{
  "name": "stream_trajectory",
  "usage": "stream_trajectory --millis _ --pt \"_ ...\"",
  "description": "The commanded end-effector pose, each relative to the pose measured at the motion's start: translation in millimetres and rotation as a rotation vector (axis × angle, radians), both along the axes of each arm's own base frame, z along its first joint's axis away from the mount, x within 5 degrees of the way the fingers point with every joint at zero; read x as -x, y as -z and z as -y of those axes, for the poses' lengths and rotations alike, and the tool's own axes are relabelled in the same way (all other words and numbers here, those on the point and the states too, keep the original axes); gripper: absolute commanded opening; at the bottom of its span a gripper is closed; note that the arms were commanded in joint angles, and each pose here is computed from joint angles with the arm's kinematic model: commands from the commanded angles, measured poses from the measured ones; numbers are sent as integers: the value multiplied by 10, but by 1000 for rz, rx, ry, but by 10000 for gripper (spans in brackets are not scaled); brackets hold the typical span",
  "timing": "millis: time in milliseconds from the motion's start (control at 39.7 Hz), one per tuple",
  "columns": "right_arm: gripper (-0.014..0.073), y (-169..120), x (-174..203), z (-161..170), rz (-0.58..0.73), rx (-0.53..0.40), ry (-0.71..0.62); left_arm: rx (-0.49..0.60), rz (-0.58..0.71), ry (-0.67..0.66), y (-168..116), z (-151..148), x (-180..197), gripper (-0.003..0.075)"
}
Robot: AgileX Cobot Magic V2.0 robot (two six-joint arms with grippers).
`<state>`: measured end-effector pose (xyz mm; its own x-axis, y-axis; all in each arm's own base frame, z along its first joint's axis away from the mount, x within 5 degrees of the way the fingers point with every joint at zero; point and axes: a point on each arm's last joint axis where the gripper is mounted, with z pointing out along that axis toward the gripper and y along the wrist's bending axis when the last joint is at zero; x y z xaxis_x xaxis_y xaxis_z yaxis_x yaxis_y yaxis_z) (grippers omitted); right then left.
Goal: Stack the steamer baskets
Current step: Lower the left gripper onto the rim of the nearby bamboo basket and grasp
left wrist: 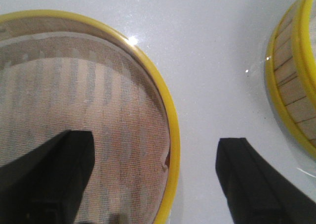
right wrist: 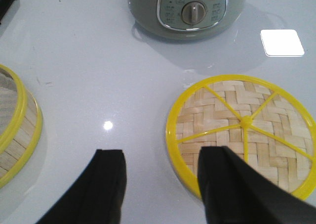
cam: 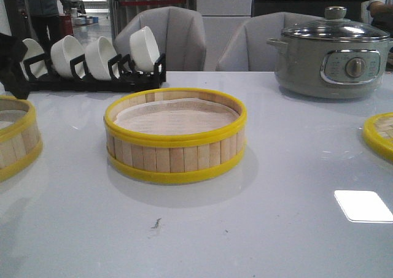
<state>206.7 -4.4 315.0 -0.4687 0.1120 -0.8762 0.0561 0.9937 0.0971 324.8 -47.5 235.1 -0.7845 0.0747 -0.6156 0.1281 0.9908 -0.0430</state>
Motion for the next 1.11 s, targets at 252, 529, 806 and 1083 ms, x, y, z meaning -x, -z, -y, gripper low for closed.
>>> stream_trajectory --millis 252,529,806,1083 --pt "445 -247 -82 34 191 21 17 27 40 -13 151 89 -410 557" --pt "445 -269 -89 36 216 23 19 21 -17 -15 353 101 -479 498" --pt "445 -286 -93 37 236 24 21 26 -24 -18 369 103 -480 186" --pt "445 -286 -93 37 236 24 21 49 -20 -13 229 168 -519 85"
